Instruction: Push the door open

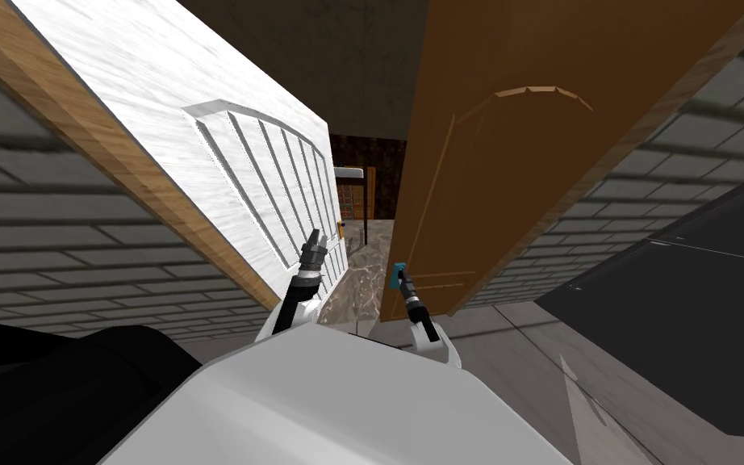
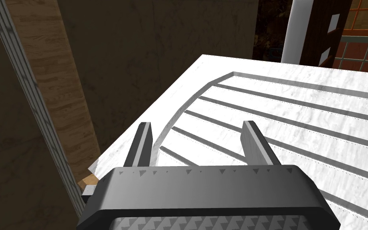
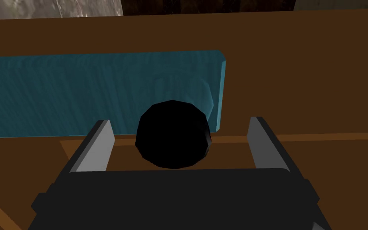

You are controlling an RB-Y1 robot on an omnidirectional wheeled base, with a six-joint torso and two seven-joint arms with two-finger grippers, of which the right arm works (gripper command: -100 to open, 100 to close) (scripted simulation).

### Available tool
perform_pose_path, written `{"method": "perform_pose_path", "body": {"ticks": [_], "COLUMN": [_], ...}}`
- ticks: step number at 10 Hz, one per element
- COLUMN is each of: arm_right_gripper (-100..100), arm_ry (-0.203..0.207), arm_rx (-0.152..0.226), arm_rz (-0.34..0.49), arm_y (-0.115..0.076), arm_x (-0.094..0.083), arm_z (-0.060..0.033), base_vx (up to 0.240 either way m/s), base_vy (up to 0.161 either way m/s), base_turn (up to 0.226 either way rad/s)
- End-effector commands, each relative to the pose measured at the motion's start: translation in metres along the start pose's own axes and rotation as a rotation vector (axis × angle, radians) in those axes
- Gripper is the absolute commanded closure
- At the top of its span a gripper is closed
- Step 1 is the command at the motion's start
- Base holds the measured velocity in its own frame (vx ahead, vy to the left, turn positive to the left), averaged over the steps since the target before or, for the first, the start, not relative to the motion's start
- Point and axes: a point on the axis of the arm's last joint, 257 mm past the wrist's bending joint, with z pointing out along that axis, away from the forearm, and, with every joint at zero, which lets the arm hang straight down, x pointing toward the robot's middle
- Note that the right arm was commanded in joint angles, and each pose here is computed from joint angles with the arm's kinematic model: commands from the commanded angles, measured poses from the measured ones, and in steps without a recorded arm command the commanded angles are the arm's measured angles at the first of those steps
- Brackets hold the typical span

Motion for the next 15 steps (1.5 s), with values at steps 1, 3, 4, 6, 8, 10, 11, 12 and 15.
{"method": "perform_pose_path", "body": {"ticks": [1,3,4,6,8,10,11,12,15], "arm_right_gripper": [-100,100,100,100,100,100,100,100,100], "arm_ry": [-0.005,-0.003,-0.003,-0.003,-0.003,-0.021,-0.030,-0.041,-0.075], "arm_rx": [0.001,0.001,0.001,0.001,0.001,-0.002,-0.003,-0.003,-0.005], "arm_rz": [0.001,0.001,0.001,0.001,0.001,-0.007,-0.010,-0.013,-0.022], "arm_y": [-0.001,-0.001,-0.001,-0.001,-0.001,0.001,0.001,0.001,0.003], "arm_x": [-0.001,-0.001,-0.001,-0.001,-0.001,-0.009,-0.014,-0.018,-0.033], "arm_z": [0.0026,0.0017,0.0017,0.0017,0.0017,0.0050,0.0063,0.0076,0.0115], "base_vx": [0.180,0.035,-0.032,-0.009,0.000,0.130,0.177,0.185,0.174], "base_vy": [0.024,0.005,-0.005,-0.002,0.000,0.047,0.077,0.118,0.108], "base_turn": [0.026,-0.001,0.000,0.009,0.000,-0.051,-0.063,-0.055,-0.061]}}
